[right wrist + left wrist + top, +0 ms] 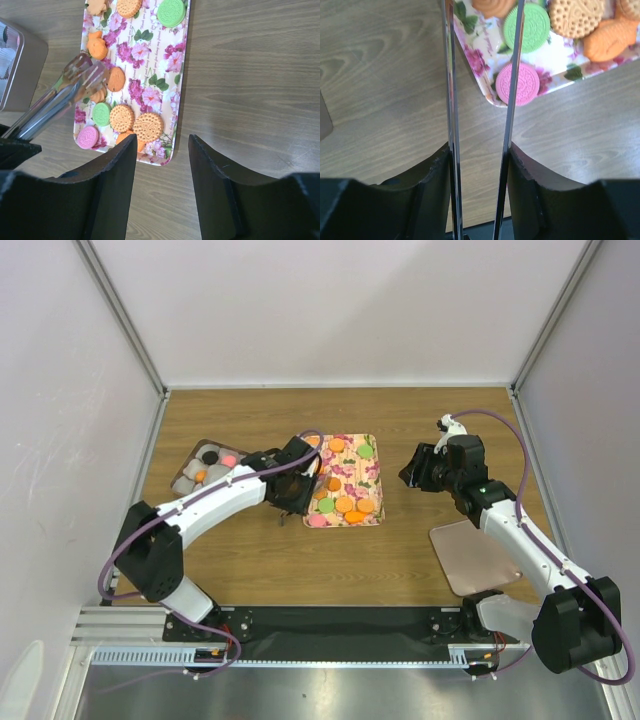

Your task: Pack the cookies

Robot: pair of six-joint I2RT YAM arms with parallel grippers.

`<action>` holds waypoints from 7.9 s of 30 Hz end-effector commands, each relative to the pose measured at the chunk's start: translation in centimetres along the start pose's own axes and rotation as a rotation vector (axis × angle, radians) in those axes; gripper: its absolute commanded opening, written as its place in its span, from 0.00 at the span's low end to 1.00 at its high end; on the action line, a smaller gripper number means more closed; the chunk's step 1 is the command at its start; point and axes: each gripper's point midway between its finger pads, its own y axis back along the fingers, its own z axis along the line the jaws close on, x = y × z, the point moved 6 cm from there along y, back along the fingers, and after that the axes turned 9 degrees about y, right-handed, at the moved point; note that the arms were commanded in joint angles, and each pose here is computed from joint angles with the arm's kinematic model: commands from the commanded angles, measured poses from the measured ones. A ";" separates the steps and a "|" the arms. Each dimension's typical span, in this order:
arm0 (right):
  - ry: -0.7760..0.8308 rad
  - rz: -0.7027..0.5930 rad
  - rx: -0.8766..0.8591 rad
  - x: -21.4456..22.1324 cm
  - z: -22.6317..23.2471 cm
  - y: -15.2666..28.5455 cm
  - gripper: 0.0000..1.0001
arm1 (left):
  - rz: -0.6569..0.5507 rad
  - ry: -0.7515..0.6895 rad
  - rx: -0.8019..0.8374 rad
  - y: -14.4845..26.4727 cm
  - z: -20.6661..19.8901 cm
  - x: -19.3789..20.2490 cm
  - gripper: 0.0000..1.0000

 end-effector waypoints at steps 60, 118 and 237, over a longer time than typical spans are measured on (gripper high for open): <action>0.008 -0.045 -0.001 -1.0 0.2 0.5 0.52 | -0.109 -0.064 -0.015 4.1 -1.0 -0.9 0.36; 0.009 -0.040 -0.049 -0.9 1.1 0.7 0.51 | -0.170 0.520 -0.330 4.6 18.4 0.9 0.45; 0.026 -0.012 0.088 -0.5 -0.9 0.0 0.52 | -0.088 -0.147 -0.036 3.4 -2.4 6.3 0.42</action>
